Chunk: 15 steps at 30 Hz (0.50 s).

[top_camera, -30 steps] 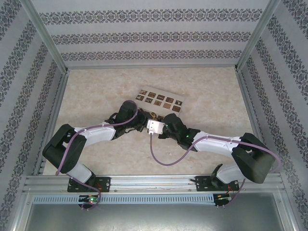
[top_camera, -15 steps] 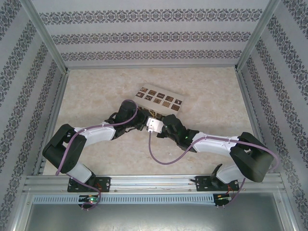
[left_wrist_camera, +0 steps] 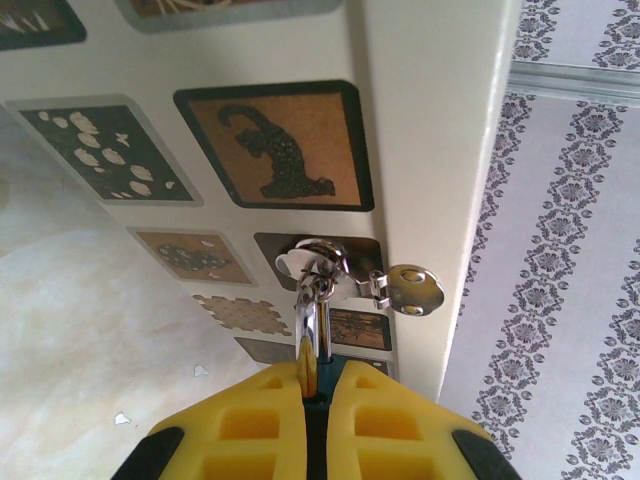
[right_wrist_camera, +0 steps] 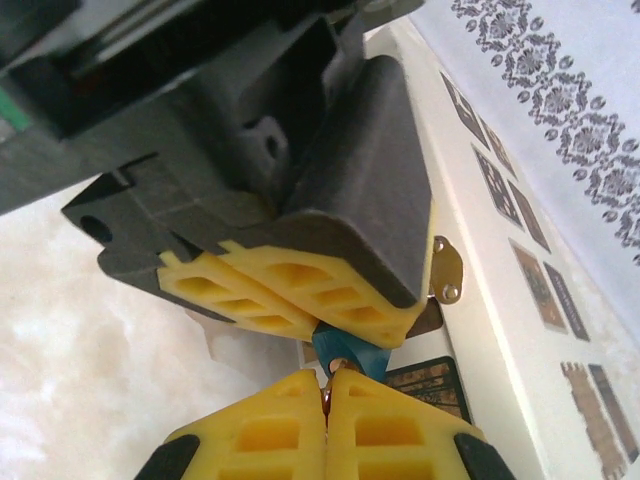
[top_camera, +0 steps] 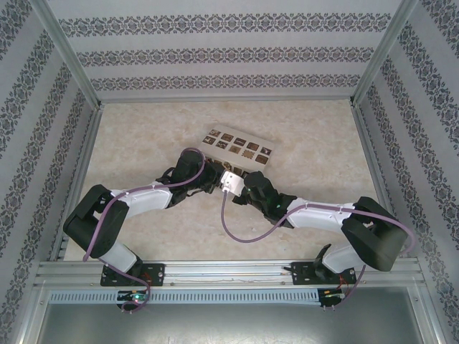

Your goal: Unlock the padlock with the key

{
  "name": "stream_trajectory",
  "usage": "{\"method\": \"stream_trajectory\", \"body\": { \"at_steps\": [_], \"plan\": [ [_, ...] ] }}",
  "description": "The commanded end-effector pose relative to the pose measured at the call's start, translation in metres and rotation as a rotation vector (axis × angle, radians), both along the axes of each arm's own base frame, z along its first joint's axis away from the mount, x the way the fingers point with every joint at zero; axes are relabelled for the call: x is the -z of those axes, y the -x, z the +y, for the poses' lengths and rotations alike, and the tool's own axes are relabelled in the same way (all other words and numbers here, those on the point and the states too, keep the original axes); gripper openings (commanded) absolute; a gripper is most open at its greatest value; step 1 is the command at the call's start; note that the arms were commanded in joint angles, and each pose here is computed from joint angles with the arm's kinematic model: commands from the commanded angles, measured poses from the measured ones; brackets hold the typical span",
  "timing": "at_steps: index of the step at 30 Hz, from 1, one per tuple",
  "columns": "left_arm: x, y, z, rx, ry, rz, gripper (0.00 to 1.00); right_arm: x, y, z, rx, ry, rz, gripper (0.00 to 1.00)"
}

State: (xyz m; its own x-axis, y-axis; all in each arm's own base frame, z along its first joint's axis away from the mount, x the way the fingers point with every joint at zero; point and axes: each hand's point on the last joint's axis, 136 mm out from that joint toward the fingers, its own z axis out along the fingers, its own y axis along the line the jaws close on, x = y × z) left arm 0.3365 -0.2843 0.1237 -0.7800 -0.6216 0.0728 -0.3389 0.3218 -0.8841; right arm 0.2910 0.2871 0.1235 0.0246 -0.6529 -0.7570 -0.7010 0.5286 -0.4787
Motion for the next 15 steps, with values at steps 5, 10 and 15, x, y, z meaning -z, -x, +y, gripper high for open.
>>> {"method": "stream_trajectory", "body": {
  "at_steps": [5, 10, 15],
  "plan": [
    [-0.019, 0.009, -0.016, 0.063, 0.07, -0.046, 0.0, -0.029, -0.003, 0.01, 0.105, -0.418, 0.096, 0.0],
    [-0.014, 0.012, -0.018, 0.06, 0.071, -0.041, 0.0, -0.028, -0.003, 0.01, 0.145, -0.571, 0.159, 0.0],
    [-0.006, 0.015, -0.015, 0.05, 0.057, -0.032, 0.0, -0.019, -0.001, 0.01, 0.16, -0.638, 0.21, 0.0]
  ]
}}
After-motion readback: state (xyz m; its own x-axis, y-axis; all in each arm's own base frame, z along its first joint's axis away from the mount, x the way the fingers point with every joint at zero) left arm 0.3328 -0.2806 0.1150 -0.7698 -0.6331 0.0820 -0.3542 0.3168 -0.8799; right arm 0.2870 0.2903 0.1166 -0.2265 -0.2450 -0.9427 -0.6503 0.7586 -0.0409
